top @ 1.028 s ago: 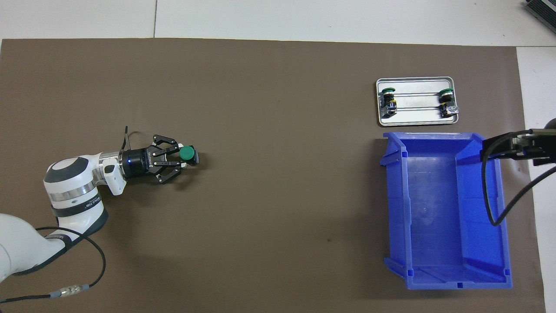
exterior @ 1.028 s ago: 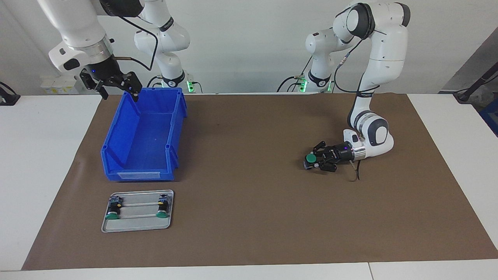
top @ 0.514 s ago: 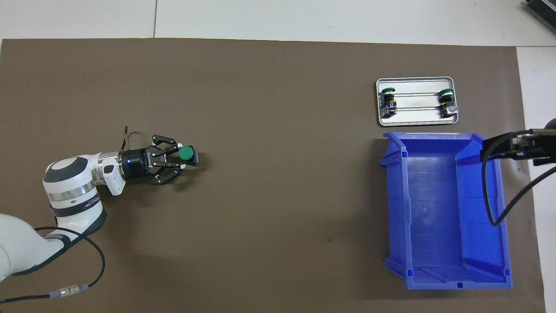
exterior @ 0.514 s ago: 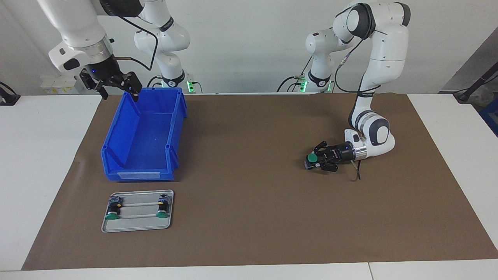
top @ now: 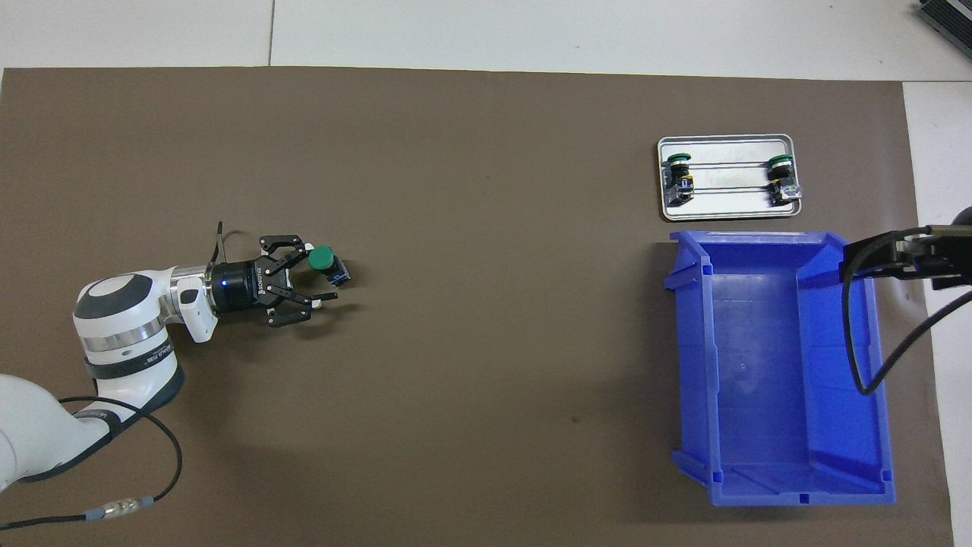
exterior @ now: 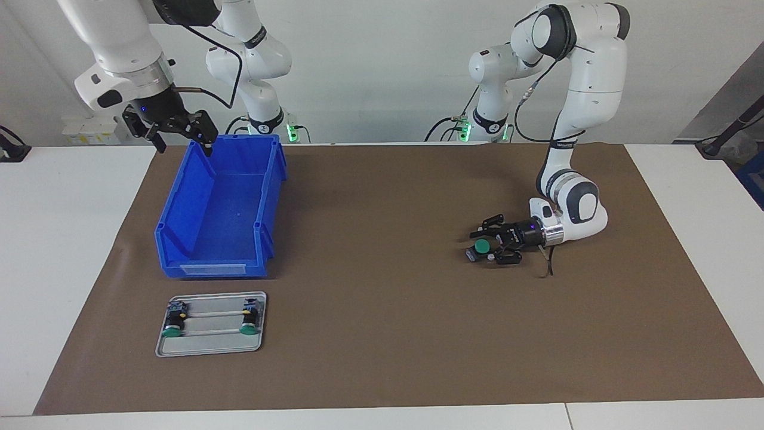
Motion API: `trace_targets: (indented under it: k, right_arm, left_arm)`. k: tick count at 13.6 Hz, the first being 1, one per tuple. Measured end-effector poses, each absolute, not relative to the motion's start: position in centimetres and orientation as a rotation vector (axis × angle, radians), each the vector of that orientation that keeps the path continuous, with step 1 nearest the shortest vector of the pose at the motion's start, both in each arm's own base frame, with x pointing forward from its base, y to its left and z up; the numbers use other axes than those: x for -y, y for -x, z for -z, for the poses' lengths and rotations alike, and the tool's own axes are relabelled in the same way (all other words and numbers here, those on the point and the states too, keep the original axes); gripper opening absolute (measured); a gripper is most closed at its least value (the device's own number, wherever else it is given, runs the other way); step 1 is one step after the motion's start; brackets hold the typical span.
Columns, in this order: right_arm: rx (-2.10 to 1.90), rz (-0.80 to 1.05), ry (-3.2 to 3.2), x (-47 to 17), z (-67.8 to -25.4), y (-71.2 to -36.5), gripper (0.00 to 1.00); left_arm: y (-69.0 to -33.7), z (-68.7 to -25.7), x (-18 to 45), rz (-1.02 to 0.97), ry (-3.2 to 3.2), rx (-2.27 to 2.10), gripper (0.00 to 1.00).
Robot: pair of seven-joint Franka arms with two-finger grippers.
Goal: Place and press button with both arms
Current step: 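Set the button upright on the table and open the left gripper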
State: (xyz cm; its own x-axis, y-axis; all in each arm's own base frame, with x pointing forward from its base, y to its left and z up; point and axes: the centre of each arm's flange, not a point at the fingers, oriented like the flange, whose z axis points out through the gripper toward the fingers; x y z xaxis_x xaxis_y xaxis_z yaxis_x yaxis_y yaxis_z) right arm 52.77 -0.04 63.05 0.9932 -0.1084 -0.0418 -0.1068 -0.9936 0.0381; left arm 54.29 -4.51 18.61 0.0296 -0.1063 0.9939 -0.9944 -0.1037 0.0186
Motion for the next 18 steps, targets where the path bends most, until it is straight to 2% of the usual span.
trace_targets:
  k: [1,3,18]
  right_arm:
    - [0.167,0.068,-3.1,0.04,-63.05,-52.77,1.0]
    - [0.167,0.068,-3.101,0.04,-63.05,-52.77,1.0]
    - [0.167,0.068,-3.101,0.04,-63.06,-52.77,1.0]
  left_arm:
    - [-54.25,-18.48,4.29,-1.212,-1.382,1.22,0.92]
    - [-54.21,-18.42,4.06,-1.208,-1.385,1.224,0.96]
    - [-54.24,-19.36,4.86,-1.187,-1.352,1.27,0.96]
